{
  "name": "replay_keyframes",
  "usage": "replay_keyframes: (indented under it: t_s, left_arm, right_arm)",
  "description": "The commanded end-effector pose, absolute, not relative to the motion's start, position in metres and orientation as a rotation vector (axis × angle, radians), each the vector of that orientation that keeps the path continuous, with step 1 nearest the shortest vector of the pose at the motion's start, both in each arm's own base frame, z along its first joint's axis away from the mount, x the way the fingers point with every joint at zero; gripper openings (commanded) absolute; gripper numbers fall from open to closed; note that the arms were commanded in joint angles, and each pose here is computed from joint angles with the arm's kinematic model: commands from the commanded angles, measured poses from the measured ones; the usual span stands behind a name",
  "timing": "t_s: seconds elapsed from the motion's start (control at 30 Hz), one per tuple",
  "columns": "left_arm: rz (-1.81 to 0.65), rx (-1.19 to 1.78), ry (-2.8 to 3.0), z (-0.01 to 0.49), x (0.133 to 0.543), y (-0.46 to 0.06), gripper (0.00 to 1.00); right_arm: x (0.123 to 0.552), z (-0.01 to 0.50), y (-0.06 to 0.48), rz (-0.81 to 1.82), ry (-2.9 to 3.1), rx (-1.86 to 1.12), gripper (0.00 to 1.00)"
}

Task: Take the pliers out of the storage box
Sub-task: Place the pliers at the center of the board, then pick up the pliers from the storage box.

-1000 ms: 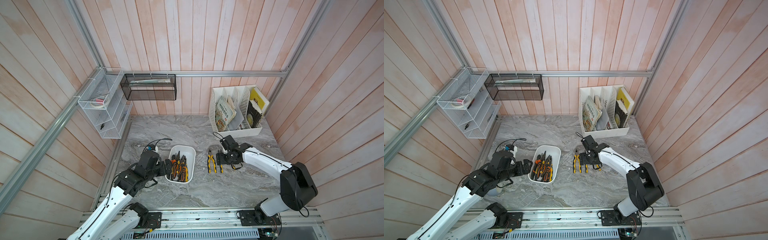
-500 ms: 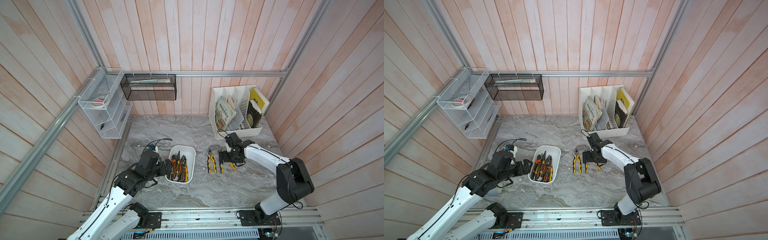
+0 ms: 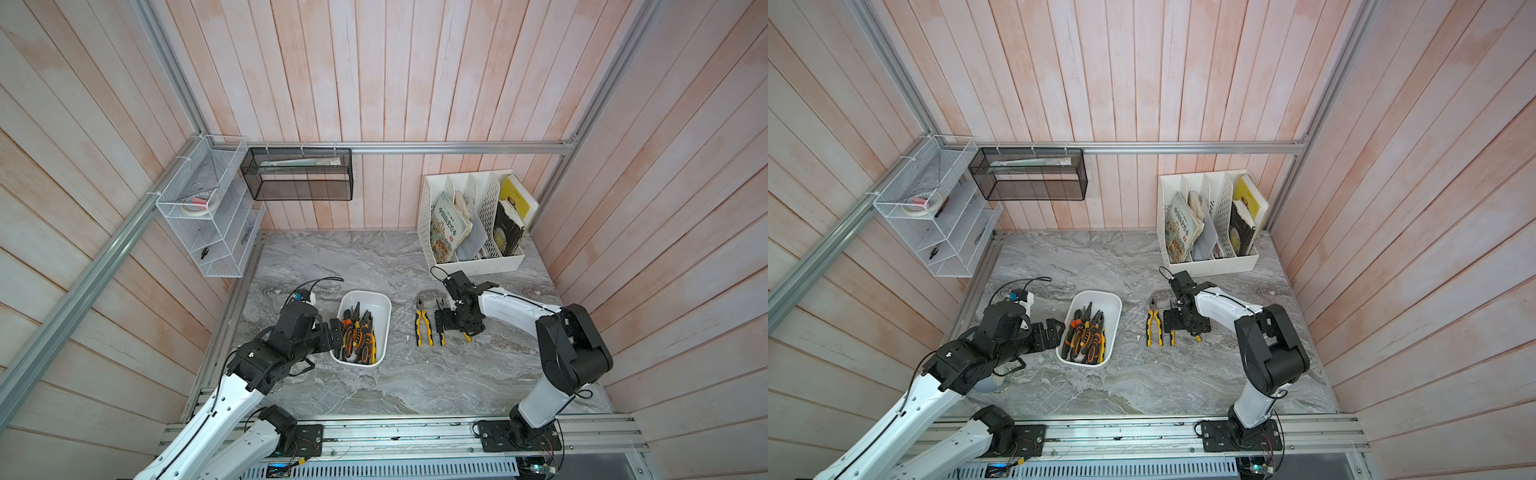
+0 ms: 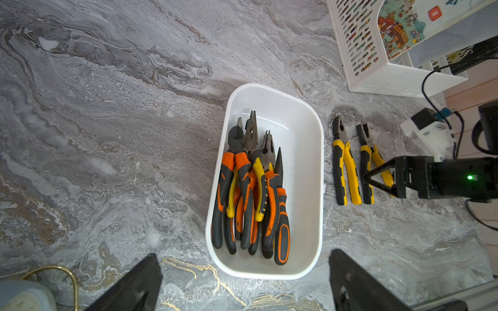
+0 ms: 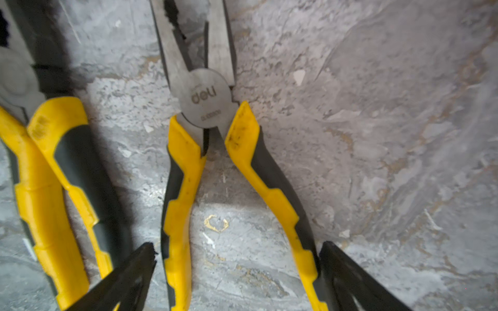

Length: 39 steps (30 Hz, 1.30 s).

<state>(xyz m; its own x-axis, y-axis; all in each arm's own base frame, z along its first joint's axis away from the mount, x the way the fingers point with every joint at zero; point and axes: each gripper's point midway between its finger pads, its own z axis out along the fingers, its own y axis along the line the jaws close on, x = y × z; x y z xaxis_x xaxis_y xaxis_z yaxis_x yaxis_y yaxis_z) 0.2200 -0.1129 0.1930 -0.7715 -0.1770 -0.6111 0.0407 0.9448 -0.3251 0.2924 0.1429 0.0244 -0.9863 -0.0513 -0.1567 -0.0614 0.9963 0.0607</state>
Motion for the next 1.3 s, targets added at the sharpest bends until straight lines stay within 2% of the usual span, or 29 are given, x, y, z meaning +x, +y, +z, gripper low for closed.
replay_keyframes:
  t_s: [0.0,0.1,0.27,0.5,0.57,0.63,0.7,0.8,1.0,1.17,1.27]
  left_arm:
    - [-0.408,-0.08,2.423,0.191,0.218,-0.112,1.0]
    - [-0.41,-0.082,2.418,0.192,0.218,-0.112,1.0]
    - [-0.421,-0.084,2.397,0.196,0.217,-0.111,1.0]
    - [-0.416,-0.081,2.409,0.194,0.218,-0.112,1.0]
    - [-0.418,-0.081,2.407,0.195,0.218,-0.112,1.0]
    - [-0.418,-0.081,2.406,0.195,0.218,-0.112,1.0]
    - [-0.418,-0.081,2.408,0.194,0.218,-0.112,1.0]
    - [-0.416,-0.081,2.409,0.194,0.218,-0.112,1.0]
    - [-0.414,-0.083,2.412,0.193,0.218,-0.112,1.0]
    - [-0.413,-0.084,2.419,0.191,0.218,-0.112,1.0]
    - [-0.414,-0.082,2.422,0.191,0.219,-0.113,1.0]
  right_arm:
    - [0.289,0.018,0.144,0.048,2.999,-0.085,0.98]
    - [0.285,0.014,0.147,0.061,3.01,-0.09,0.93]
    - [0.28,0.01,0.146,0.065,3.021,-0.06,0.73]
    - [0.284,0.017,0.146,0.058,3.006,-0.04,0.54]
    - [0.286,0.019,0.146,0.051,3.004,-0.042,0.57]
    - [0.287,0.023,0.145,0.038,2.999,-0.044,0.72]
    - [0.287,0.03,0.148,0.053,2.991,-0.055,0.81]
    - [0.292,0.05,0.151,0.057,2.959,-0.054,0.88]
    - [0.306,0.109,0.165,0.13,2.859,-0.039,0.9]
    - [0.304,0.155,0.204,0.342,2.784,-0.047,0.83]
    - [0.288,0.168,0.247,0.525,2.762,-0.1,0.78]
